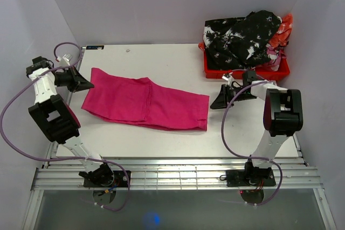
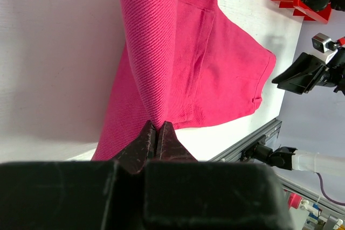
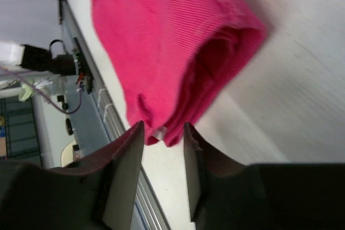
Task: Fold and stack the trousers
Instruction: Fold the trousers, then neatly place the folded trousers to the corner
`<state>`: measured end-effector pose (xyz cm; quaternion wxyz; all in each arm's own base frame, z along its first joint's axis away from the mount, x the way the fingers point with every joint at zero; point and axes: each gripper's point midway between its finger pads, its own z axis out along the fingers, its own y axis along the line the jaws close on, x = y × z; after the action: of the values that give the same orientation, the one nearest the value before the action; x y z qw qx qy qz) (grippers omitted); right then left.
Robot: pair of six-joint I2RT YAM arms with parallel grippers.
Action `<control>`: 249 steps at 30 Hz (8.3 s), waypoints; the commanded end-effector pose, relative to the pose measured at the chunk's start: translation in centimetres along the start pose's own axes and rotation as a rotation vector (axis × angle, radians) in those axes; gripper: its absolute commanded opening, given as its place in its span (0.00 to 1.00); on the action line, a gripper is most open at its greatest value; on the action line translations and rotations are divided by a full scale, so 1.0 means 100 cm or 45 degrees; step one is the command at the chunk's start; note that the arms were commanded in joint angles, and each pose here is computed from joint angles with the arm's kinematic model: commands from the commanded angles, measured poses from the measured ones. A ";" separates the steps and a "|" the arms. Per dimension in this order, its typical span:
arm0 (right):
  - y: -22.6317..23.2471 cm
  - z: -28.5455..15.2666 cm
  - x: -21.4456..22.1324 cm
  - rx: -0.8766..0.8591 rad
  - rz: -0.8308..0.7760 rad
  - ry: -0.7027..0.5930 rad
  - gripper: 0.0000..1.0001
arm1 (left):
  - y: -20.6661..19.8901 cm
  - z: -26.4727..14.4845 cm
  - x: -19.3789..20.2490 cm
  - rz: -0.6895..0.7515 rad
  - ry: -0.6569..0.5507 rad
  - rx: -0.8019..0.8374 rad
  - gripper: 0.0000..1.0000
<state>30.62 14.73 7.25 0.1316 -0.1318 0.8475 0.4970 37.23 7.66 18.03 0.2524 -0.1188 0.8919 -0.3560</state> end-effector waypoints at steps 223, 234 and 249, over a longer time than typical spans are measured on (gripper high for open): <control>-0.014 -0.013 -0.014 0.484 -0.052 0.082 0.93 | -0.210 0.250 0.247 0.508 0.128 -0.550 0.98; -0.029 -0.065 -0.042 0.540 -0.070 -0.067 0.95 | -0.039 0.274 0.241 0.511 0.230 -1.130 0.97; -0.033 -0.075 -0.025 0.487 -0.113 0.020 0.97 | 0.048 0.229 0.103 0.385 0.272 -1.088 0.94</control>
<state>33.18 6.97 7.83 0.1607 -0.1236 0.9272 0.3150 46.35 -9.97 3.02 0.2836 -0.1102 0.9520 0.0339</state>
